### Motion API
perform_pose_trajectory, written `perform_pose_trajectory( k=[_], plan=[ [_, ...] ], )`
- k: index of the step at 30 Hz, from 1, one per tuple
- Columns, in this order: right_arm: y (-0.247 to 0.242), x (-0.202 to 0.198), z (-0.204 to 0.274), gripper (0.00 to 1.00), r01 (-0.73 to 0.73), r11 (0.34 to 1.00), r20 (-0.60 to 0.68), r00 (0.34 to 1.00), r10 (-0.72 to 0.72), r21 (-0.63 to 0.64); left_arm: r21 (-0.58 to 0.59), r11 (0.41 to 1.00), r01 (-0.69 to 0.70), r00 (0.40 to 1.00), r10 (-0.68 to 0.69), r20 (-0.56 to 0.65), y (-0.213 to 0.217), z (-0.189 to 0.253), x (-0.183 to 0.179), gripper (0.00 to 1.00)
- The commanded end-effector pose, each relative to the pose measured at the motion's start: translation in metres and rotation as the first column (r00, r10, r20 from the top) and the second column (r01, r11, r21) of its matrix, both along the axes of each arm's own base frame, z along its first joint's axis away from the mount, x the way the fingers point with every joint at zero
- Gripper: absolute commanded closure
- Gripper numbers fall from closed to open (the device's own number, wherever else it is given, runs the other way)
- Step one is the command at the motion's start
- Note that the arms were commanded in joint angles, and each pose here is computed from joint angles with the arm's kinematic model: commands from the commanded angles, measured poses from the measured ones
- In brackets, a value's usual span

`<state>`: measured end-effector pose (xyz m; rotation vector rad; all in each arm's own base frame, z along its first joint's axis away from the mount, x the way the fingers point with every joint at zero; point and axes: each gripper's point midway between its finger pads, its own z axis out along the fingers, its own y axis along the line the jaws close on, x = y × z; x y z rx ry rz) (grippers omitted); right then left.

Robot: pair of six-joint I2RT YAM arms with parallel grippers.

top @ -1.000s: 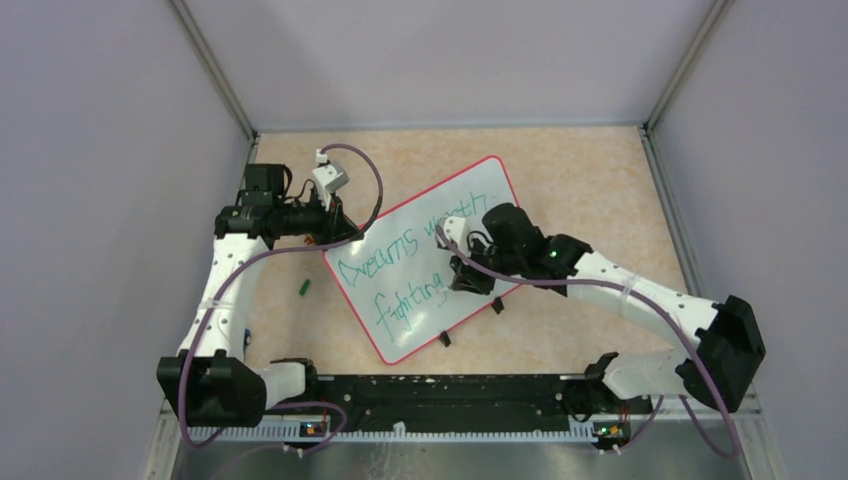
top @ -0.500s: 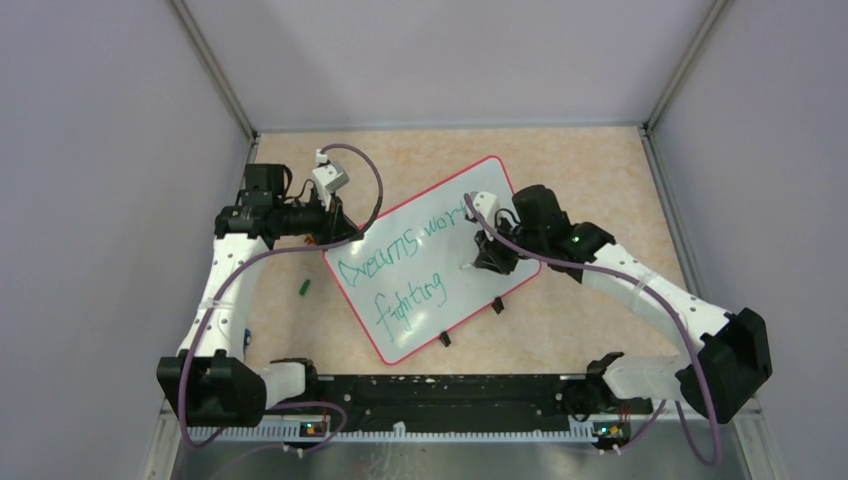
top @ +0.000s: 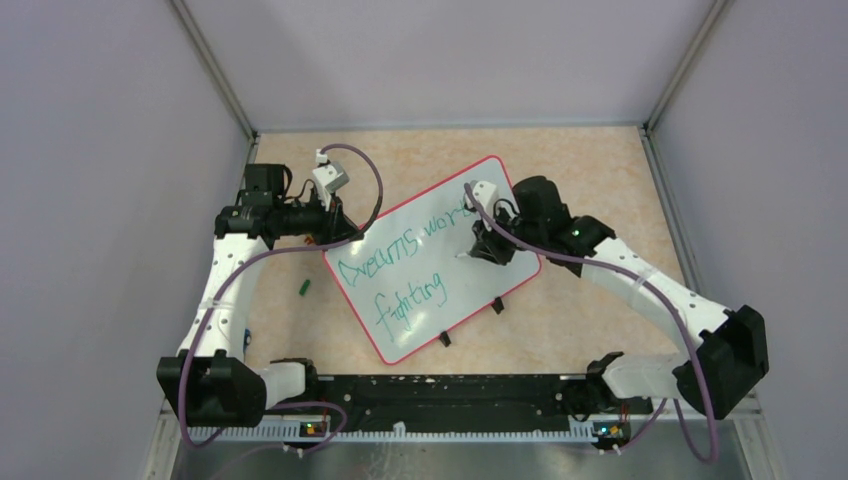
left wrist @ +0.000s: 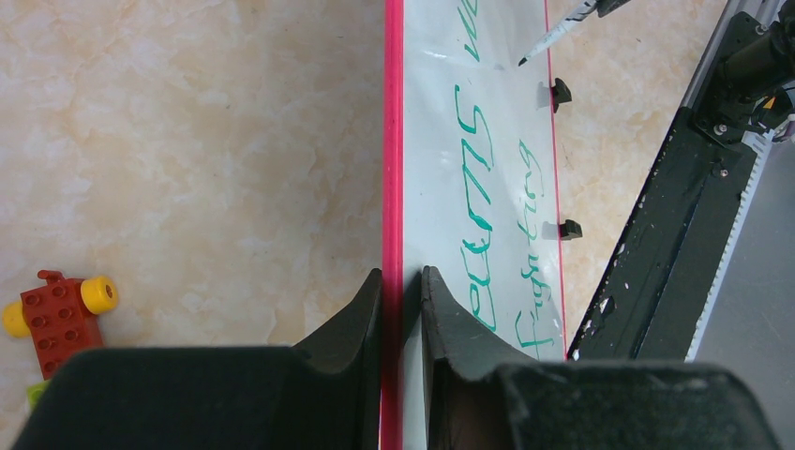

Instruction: Write a sentence on the whiteboard

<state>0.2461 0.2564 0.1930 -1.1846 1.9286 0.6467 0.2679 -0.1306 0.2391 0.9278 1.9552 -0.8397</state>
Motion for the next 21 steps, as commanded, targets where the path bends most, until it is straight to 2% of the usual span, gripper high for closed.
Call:
perform_pose_trajectory(
  k=[1,11,21],
  plan=[
    [0.013,0.02,0.024,1.0,0.002,0.998,0.059,0.998,-0.005,0.057,0.005,0.999,0.036,0.999,-0.037,0.013,-0.006,-0.002,-0.004,1.0],
    [0.022,0.02,0.023,1.0,-0.026,0.997,0.043,0.999,0.023,0.066,0.005,0.999,0.038,0.999,-0.038,0.012,-0.006,-0.002,-0.003,1.0],
    [0.022,0.002,0.0,1.0,-0.071,0.997,0.016,0.997,0.071,0.013,0.007,0.999,0.037,0.999,-0.037,0.013,-0.006,-0.002,-0.003,1.0]
  ],
)
